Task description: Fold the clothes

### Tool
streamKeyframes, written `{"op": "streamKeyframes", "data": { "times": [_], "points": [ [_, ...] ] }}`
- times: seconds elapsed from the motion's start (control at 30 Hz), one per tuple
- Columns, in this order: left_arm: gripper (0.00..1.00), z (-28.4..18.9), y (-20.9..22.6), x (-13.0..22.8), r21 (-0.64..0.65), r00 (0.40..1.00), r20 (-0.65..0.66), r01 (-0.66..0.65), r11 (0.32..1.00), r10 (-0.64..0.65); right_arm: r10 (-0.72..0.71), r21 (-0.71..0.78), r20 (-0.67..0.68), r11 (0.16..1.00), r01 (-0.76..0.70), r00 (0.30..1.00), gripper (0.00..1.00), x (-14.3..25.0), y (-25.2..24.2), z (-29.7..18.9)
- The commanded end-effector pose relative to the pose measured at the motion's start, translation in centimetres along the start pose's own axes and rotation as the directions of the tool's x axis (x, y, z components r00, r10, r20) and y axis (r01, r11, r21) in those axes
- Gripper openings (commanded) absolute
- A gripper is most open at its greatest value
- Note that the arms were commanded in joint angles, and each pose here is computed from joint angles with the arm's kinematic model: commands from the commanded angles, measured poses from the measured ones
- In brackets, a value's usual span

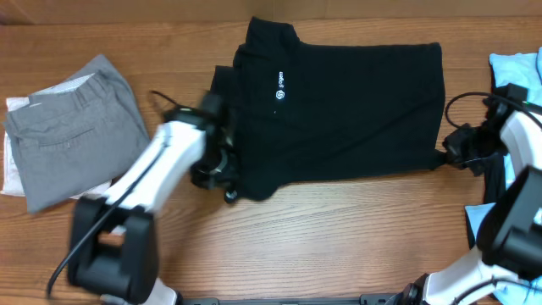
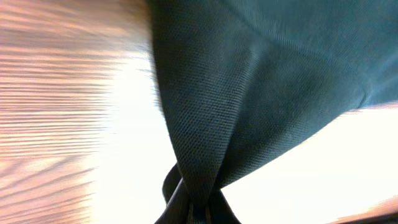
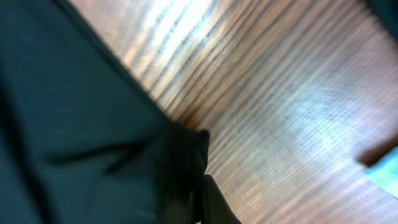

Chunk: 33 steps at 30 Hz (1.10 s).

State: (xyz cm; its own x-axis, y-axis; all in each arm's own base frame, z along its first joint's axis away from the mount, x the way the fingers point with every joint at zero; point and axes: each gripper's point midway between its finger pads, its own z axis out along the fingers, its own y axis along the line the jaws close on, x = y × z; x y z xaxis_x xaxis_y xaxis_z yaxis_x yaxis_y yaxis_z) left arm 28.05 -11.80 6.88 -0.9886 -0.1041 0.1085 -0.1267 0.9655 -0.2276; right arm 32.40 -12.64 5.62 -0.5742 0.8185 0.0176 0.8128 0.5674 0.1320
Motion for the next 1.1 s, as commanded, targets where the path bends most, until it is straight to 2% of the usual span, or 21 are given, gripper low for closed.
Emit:
{"op": "streamKeyframes", "data": {
  "times": [0.0, 0.17, 0.33, 0.5, 0.7, 0.8, 0.9, 1.0, 1.07],
  "points": [
    [0.04, -3.9, 0.1, -0.1, 0.126, 0.997, 0.08, -0.017, 0.992, 0.006, 0.0, -0.046, 0.087, 0.999, 0.004, 0.996, 0.04, -0.5, -0.4, -3.9],
    [0.04, -4.1, 0.2, 1.5, 0.135, 1.0, 0.026, -0.015, 0.991, 0.011, 0.0, -0.069, 0.142, 0.998, 0.009, 0.99, 0.04, -0.1, -1.3, -7.0],
    [0.04, -4.5, -1.5, 3.5, 0.24, 0.997, -0.051, -0.048, 0.97, 0.062, 0.0, -0.01, 0.159, 1.0, 0.002, 0.987, 0.04, 0.8, -2.8, -8.3],
    [0.04, -4.8, -1.1, 5.0, 0.227, 0.993, -0.101, -0.034, 0.973, 0.058, 0.0, 0.003, 0.17, 1.0, 0.0, 0.985, 0.04, 1.3, -3.3, -9.1],
    [0.04, -5.7, -1.1, 5.7, 0.229, 0.994, -0.092, -0.031, 0.973, 0.054, -0.002, -0.016, 0.267, 1.0, 0.007, 0.964, 0.04, 1.4, -3.5, -11.9],
    [0.04, -6.2, -1.2, 4.3, 0.223, 1.0, -0.007, -0.021, 0.975, 0.023, -0.009, -0.048, 0.304, 0.999, 0.025, 0.953, 0.04, 0.9, -2.7, -12.5],
    [0.04, -6.8, -2.4, 0.2, 0.262, 0.987, 0.162, -0.061, 0.963, 0.018, -0.1, -0.107, 0.347, 0.984, 0.146, 0.932, 0.04, 0.2, 0.3, -12.7],
    [0.05, -8.3, -3.8, -3.8, 0.287, 0.939, 0.34, -0.149, 0.946, 0.045, -0.154, -0.126, 0.413, 0.967, 0.223, 0.898, 0.04, -0.8, 3.1, -12.8],
    [0.06, -8.7, -3.5, -5.4, 0.268, 0.918, 0.396, -0.122, 0.956, 0.006, -0.167, -0.131, 0.439, 0.96, 0.247, 0.883, 0.04, -1.5, 4.3, -12.5]
  ]
}}
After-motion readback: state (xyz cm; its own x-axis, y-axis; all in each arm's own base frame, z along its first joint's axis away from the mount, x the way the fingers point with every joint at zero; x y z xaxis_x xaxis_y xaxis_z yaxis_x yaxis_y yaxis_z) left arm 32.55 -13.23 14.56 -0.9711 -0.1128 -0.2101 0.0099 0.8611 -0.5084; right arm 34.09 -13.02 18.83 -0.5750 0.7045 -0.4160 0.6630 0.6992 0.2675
